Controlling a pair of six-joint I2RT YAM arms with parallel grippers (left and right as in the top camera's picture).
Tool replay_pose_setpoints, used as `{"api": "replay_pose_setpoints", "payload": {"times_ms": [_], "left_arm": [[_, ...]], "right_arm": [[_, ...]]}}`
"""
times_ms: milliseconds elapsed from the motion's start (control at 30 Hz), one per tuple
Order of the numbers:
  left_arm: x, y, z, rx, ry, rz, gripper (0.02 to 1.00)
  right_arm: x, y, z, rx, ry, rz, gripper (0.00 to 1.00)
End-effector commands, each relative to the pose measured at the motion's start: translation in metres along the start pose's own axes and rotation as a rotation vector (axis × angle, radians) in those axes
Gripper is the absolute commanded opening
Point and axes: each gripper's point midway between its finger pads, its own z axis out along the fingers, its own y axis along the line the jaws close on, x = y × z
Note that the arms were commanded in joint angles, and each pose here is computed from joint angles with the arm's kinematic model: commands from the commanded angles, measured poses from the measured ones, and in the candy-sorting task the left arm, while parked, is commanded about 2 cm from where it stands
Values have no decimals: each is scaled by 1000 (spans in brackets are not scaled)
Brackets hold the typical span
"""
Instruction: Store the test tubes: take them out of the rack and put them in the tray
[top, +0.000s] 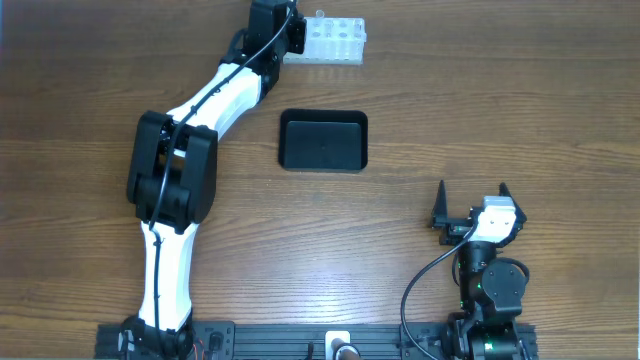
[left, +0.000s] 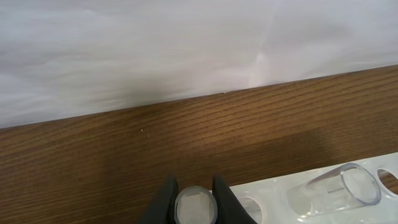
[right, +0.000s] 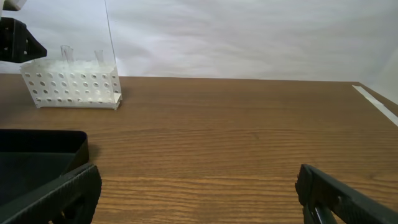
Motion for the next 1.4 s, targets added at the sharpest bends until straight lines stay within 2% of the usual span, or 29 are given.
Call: {"api": "replay_pose_setpoints", "payload": {"times_ms": [33, 233, 467, 533, 633, 733, 800, 967, 1167, 1400], "left_arm": [[-14, -4, -2, 3, -31, -1, 73], [-78, -3, -42, 6, -149, 10, 49], [-177, 3, -130, -3, -355, 31, 47], [-197, 3, -154, 4, -399, 26, 47], [-204, -9, -179, 43, -385, 22, 60], [-181, -23, -185, 79, -266, -46, 69], [-128, -36, -181, 84, -44, -133, 49], [-36, -41, -174, -30, 259, -255, 40], [35, -60, -164, -69, 439, -171, 40], [91, -55, -164, -141, 617, -94, 40]], "right_arm": [[2, -1, 0, 4, 2, -4, 993], [2, -1, 0, 4, 2, -4, 991], [2, -1, 0, 4, 2, -4, 991], [2, -1, 0, 4, 2, -4, 991], [2, -1, 0, 4, 2, -4, 991], [2, -1, 0, 4, 2, -4, 991], [2, -1, 0, 4, 2, -4, 993], [2, -1, 0, 4, 2, -4, 993], [2, -1, 0, 4, 2, -4, 993], [2, -1, 0, 4, 2, -4, 991]]}}
